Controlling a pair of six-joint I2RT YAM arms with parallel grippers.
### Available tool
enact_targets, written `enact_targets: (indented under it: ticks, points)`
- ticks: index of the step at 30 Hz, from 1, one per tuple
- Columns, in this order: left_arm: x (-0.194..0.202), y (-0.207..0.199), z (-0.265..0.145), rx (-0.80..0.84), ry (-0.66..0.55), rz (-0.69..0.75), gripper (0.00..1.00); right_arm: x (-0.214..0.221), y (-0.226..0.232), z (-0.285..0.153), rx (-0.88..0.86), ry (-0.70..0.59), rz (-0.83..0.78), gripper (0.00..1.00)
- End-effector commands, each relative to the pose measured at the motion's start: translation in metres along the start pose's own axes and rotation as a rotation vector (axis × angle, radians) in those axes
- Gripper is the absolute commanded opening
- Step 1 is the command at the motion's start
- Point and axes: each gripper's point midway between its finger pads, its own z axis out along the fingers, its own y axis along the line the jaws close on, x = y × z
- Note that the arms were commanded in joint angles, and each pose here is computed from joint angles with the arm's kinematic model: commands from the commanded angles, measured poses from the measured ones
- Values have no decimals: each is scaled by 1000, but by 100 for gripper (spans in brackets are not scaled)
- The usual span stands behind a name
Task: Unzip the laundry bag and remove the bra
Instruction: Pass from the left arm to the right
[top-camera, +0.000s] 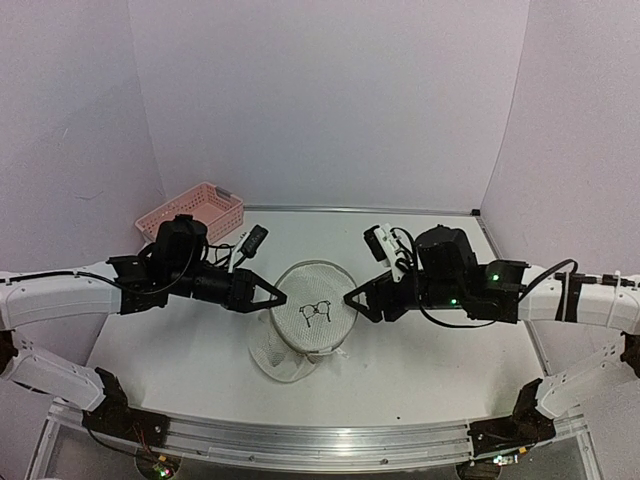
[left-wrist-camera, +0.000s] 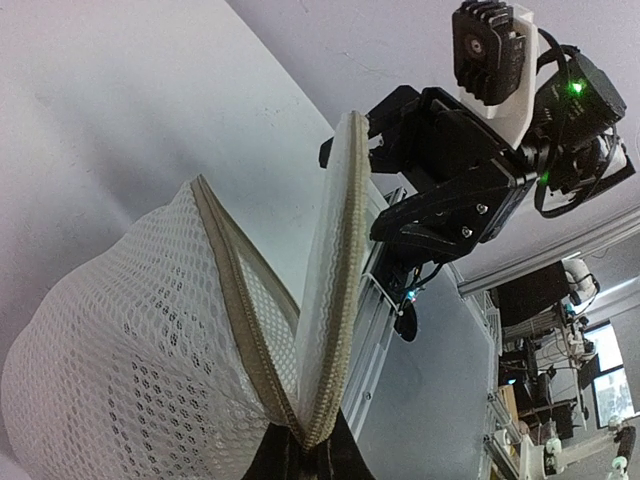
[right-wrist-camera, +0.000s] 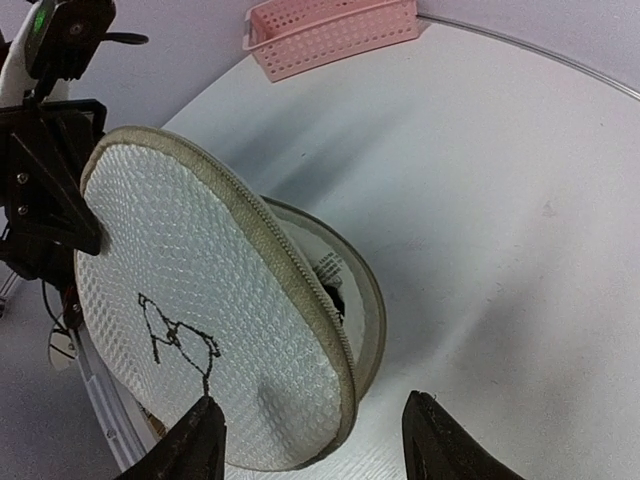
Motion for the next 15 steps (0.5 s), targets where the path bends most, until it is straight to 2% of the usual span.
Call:
enact_targets:
  ticks: [1, 6, 11, 15]
  points:
    - [-19, -28, -1, 111, -54, 110, 0, -25, 17, -6, -129, -48, 0, 62]
    - [-16, -24, 4, 113, -35, 105, 0, -23, 19, 1, -210, -54, 20, 59]
    - [-14, -20, 7, 106, -26, 97, 0, -22, 38, 5, -334, -43, 4, 39]
    - [-14, -15, 9, 84, -29, 81, 0, -18, 50, 9, -415, -14, 4, 14]
